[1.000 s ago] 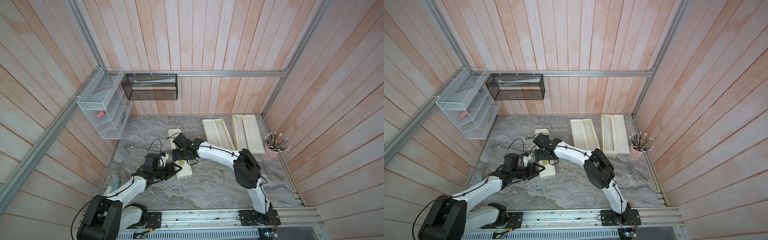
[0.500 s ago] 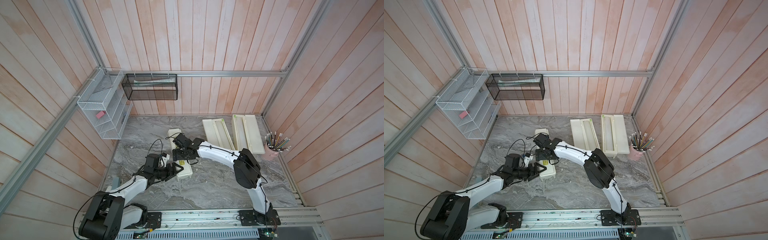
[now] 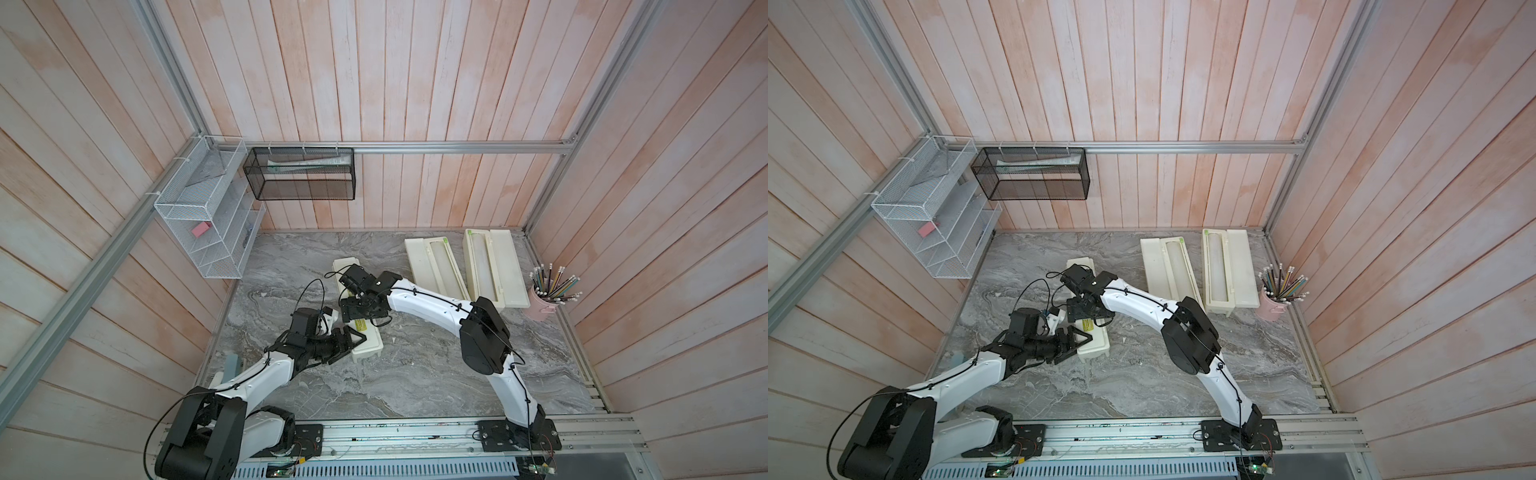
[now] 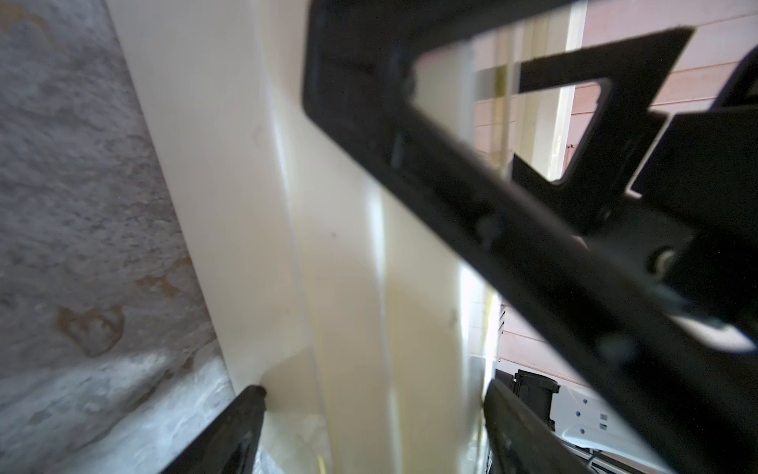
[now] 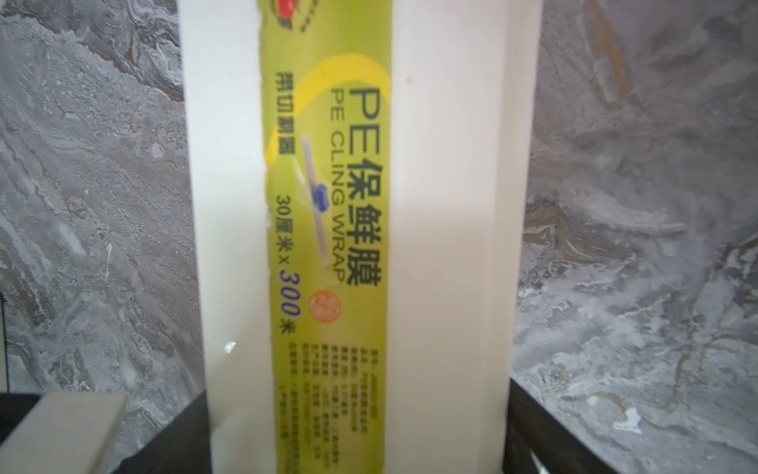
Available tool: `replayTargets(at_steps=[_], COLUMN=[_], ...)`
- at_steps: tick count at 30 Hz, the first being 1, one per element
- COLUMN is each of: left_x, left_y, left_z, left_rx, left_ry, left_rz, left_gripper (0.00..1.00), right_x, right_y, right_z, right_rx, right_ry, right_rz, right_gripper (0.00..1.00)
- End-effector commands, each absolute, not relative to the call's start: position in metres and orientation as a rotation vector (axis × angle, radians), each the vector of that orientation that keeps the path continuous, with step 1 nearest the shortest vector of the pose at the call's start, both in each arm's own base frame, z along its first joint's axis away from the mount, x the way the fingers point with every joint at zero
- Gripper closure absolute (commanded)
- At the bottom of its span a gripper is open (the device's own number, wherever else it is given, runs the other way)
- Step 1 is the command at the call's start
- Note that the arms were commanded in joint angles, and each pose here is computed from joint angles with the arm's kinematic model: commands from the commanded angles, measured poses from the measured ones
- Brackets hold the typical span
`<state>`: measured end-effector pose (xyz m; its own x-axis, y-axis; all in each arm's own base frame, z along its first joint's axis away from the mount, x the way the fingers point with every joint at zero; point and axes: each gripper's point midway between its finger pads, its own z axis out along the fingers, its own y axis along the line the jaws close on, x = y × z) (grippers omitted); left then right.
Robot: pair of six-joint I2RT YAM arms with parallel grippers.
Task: Put plastic wrap rolls into dispensers
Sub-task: Close the lid on the plastic wrap cutting box.
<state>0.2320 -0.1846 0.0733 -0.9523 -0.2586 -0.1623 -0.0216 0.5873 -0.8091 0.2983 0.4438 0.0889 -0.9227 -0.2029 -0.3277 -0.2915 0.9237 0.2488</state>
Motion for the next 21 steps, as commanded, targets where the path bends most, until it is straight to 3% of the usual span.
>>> replayTargets(at_steps=[1, 12, 21], left_x=[0.223, 0.225, 0.223], left_y=[-0.181, -0.185, -0.191], left_z=[0.056, 0.064, 0.085], left_rx=[-0.246, -0.232, -0.203], left_ry=[2.631, 2.606, 2.549], left_rz=[-1.248, -1.288, -1.373], left_gripper=[0.19, 0.27, 0.25], right_x=[0.297, 0.295, 0.295], right_y=[0.458, 0.462, 0.462], right_z=[0.089, 0.084, 0.080], right_rx=[-0.375, -0.379, -0.382], right_ry=[2.777, 2.794, 2.803], right_rz=[0.461, 0.476, 0.468], right_gripper=[0.08, 0.08, 0.08])
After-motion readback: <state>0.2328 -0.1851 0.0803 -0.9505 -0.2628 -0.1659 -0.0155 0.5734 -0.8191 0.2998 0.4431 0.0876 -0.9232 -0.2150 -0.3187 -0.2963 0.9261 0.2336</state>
